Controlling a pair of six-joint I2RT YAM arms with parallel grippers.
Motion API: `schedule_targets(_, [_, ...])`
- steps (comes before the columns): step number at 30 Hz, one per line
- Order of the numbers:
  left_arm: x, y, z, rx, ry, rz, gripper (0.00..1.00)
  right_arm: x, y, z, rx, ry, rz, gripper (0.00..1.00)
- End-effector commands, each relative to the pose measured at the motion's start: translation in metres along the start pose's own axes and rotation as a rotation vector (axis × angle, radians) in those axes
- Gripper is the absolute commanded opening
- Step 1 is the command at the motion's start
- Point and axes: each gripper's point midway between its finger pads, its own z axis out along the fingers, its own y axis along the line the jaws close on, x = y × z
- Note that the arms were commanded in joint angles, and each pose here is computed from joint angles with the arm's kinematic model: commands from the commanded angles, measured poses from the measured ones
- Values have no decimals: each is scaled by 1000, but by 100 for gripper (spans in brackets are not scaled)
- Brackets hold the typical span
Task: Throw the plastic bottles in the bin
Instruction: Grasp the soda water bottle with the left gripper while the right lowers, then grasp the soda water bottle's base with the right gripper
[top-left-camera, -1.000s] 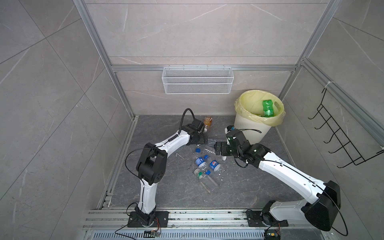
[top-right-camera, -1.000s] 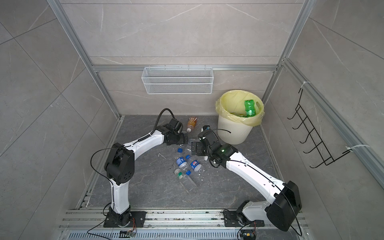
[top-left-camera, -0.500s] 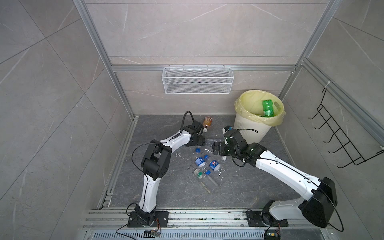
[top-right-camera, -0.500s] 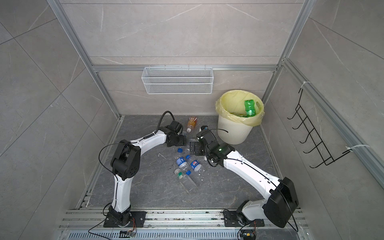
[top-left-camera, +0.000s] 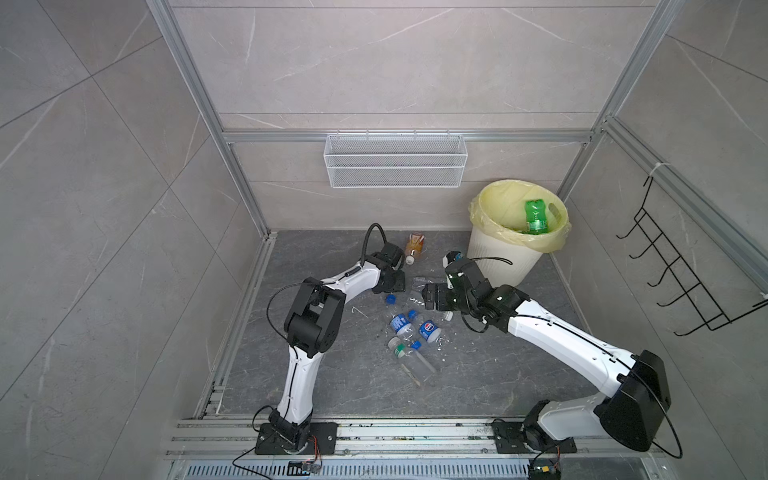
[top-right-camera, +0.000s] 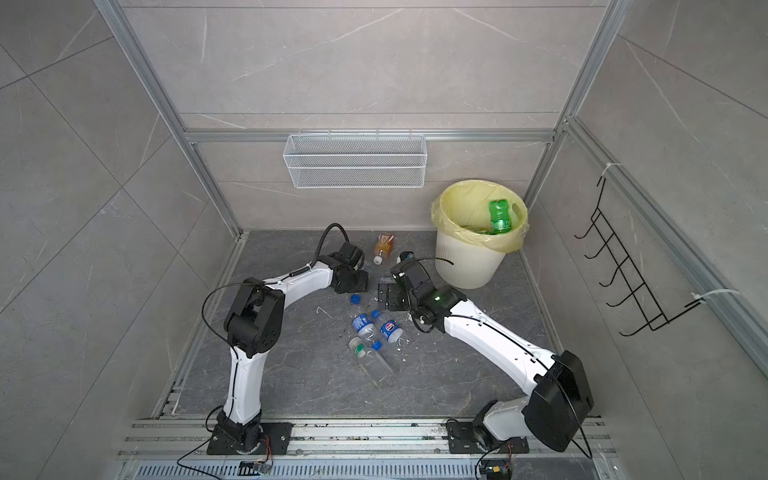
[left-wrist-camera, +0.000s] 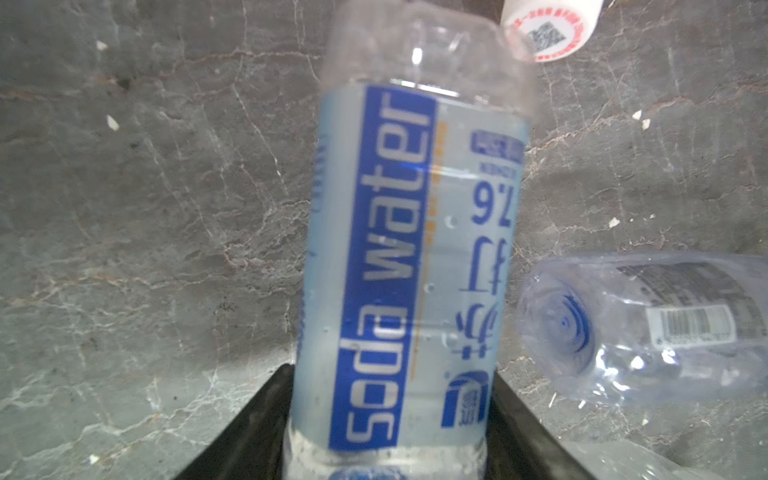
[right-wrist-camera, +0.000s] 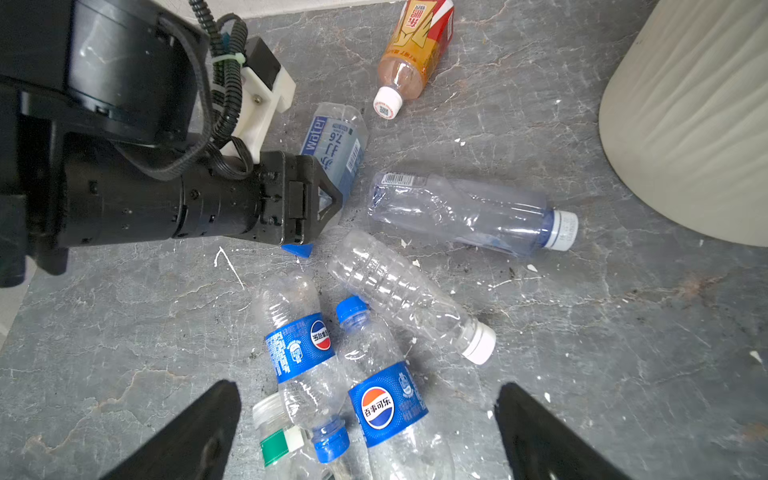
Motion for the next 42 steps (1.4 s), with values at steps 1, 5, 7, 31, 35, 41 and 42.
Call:
schedule_targets(1, [-2, -2, -2, 29, -9, 29, 60, 1, 2, 3, -11, 1, 24, 100])
schedule_targets(5, [-8, -3, -14, 52, -37, 43, 53, -1, 2, 1, -25, -3, 44, 100])
schedule_targets(7, [-11, -3, -21, 62, -49, 44, 53, -1, 3, 1, -37, 1, 55, 100])
schedule_targets(31, [0, -54, -152, 457, -272, 78, 52, -57, 4, -6, -254, -29, 295, 100])
schedule_targets(35, [12, -75, -168, 529, -290, 92, 53, -68, 4, 1, -256, -42, 312, 100])
schedule_targets(41, [23, -102, -187, 597, -301, 119, 53, -79, 9, 16, -288, -38, 347, 99])
schedule_targets(42, [24, -104, -190, 604, -306, 119, 53, -81, 9, 19, -295, -37, 358, 99])
